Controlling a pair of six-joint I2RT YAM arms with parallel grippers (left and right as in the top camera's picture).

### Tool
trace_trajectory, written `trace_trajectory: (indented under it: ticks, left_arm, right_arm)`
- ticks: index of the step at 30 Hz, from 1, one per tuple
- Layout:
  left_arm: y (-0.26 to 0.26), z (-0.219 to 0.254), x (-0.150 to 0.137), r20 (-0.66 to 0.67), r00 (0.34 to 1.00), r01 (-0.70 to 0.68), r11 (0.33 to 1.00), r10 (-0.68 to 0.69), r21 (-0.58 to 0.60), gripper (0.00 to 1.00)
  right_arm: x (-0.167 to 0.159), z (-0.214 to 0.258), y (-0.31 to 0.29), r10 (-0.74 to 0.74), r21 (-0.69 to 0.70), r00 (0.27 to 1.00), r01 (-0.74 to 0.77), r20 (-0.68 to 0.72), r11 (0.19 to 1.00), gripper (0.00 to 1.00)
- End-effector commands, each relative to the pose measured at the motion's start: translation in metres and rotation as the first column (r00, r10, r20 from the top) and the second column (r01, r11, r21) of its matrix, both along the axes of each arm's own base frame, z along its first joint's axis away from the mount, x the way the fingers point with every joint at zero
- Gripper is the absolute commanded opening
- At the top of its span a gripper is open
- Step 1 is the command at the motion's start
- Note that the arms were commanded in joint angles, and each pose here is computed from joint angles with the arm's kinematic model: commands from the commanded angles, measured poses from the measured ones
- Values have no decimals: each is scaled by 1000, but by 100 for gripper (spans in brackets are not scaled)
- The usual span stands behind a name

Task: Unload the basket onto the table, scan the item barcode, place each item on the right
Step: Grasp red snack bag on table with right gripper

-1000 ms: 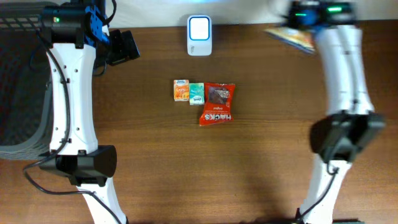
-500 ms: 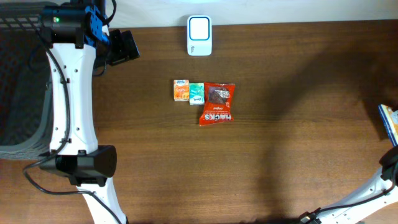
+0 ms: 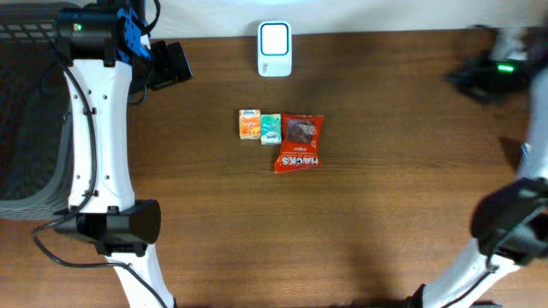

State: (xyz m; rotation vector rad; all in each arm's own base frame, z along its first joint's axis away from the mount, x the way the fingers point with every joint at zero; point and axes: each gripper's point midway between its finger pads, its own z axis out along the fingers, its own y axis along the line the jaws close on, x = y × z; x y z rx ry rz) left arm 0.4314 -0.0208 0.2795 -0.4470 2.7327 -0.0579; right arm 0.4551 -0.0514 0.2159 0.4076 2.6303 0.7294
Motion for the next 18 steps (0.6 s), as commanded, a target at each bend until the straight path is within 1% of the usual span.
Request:
trace_trajectory:
  ticks: [1, 3, 4, 6, 8, 10, 12, 13, 14, 15, 16, 17, 18]
  left_arm:
    - [3, 10, -3, 26, 1000, 2, 1000, -2, 11, 99]
    - [3, 10, -3, 26, 1000, 2, 1000, -2, 11, 99]
    - [3, 10, -3, 26, 1000, 2, 1000, -2, 11, 99]
    - [3, 10, -3, 26, 1000, 2, 1000, -2, 11, 99]
    - [3, 10, -3, 26, 1000, 2, 1000, -2, 11, 99]
    - [3, 10, -3, 26, 1000, 2, 1000, -2, 11, 99]
    - [3, 10, -3, 26, 1000, 2, 1000, -2, 11, 99]
    - [3, 10, -3, 26, 1000, 2, 1000, -2, 11, 99]
    - [3, 10, -3, 26, 1000, 2, 1000, -2, 11, 99]
    - [3, 10, -3, 26, 1000, 2, 1000, -2, 11, 99]
    - [3, 10, -3, 26, 1000, 2, 1000, -2, 11, 99]
    - [3, 10, -3, 26, 1000, 2, 1000, -2, 11, 99]
    - [3, 10, -3, 26, 1000, 2, 1000, -2, 11, 99]
  right_arm:
    - [-5, -45, 95, 277, -71, 956, -284, -93, 956, 45]
    - [-10, -83, 148, 388, -140, 905, -413, -172, 900, 45]
    - [-13, -98, 167, 419, -171, 884, -455, -207, 874, 45]
    - [-22, -135, 207, 420, -211, 857, -488, -299, 847, 44]
    - [-28, -160, 240, 457, -209, 829, -533, -323, 820, 40]
    - [-32, -171, 261, 485, -208, 812, -561, -323, 801, 40]
    - [-33, -173, 276, 485, -239, 817, -562, -313, 792, 40]
    - [-32, -175, 277, 455, -282, 831, -542, -320, 792, 40]
    - [-33, -176, 276, 449, -325, 833, -543, -324, 774, 40]
    - [-32, -177, 275, 442, -372, 836, -543, -326, 753, 44]
    - [-30, -178, 271, 428, -445, 843, -537, -326, 717, 45]
    - [-29, -180, 267, 392, -503, 860, -509, -327, 698, 47]
    - [-26, -181, 262, 329, -554, 888, -458, -322, 695, 47]
